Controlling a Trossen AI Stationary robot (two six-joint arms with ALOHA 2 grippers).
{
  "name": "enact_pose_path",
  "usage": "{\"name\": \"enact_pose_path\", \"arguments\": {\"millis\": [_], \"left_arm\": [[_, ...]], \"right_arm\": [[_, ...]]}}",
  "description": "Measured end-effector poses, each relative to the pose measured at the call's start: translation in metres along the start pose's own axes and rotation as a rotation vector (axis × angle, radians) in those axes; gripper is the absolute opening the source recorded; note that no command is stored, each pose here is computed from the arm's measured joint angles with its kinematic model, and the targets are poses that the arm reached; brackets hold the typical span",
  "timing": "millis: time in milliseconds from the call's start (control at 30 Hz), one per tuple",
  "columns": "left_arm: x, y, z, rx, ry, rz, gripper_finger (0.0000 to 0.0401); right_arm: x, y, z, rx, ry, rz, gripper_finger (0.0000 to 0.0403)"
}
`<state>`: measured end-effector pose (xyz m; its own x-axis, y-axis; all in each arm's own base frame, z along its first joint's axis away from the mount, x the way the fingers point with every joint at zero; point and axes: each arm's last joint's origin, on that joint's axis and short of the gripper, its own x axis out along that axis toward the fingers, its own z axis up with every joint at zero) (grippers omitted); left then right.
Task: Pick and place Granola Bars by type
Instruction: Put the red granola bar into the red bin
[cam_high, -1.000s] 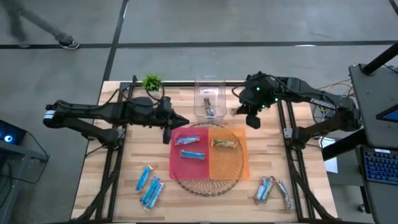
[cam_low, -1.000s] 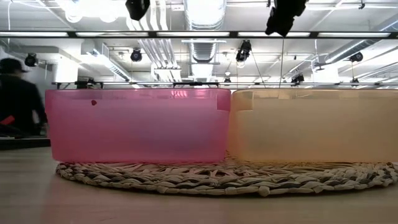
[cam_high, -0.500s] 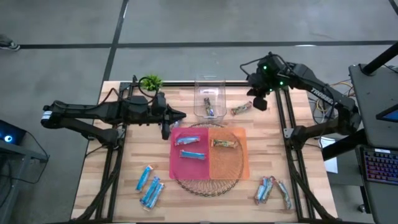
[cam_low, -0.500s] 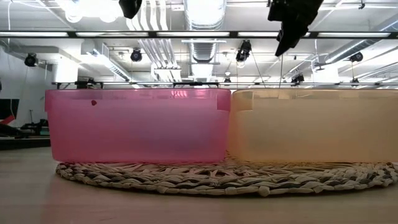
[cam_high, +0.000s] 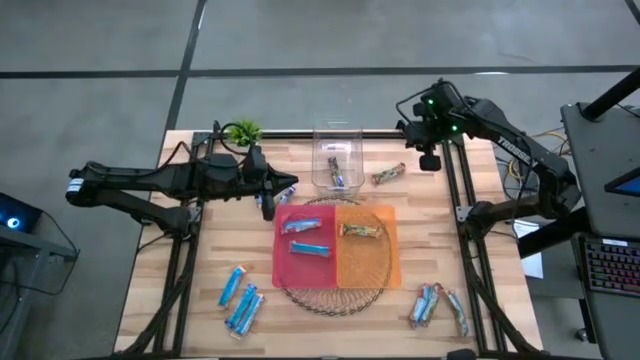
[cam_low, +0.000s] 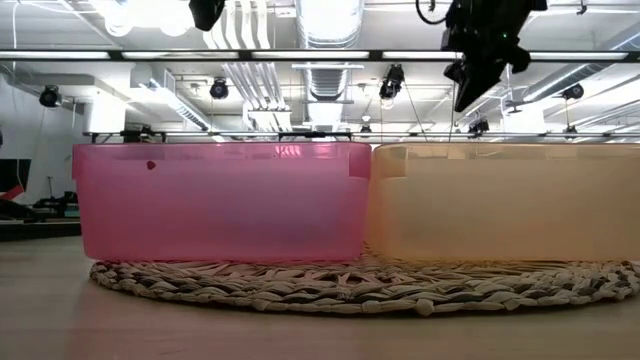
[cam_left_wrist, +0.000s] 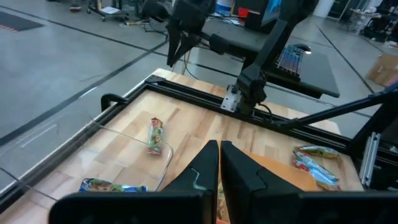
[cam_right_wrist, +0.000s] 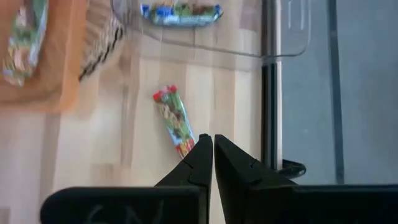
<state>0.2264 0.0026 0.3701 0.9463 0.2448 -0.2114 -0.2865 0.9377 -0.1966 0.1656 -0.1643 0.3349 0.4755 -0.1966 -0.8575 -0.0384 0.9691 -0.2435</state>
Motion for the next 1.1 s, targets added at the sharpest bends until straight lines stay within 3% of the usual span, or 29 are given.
{"name": "enact_pose_path", "arguments": {"millis": [533,1100], "left_arm": [[0.0,0.0,0.0,0.005,0.0,0.003,0.0],[0.0,0.001,0.0,0.003,-0.007,0.046,0.0]], "right_arm": [[0.061,-0.024,-0.005,-0.017,0.136,0.138,0.0009],[0.115,-0.028,-0.016,-0.078,0.206,0.273,0.0009]]}}
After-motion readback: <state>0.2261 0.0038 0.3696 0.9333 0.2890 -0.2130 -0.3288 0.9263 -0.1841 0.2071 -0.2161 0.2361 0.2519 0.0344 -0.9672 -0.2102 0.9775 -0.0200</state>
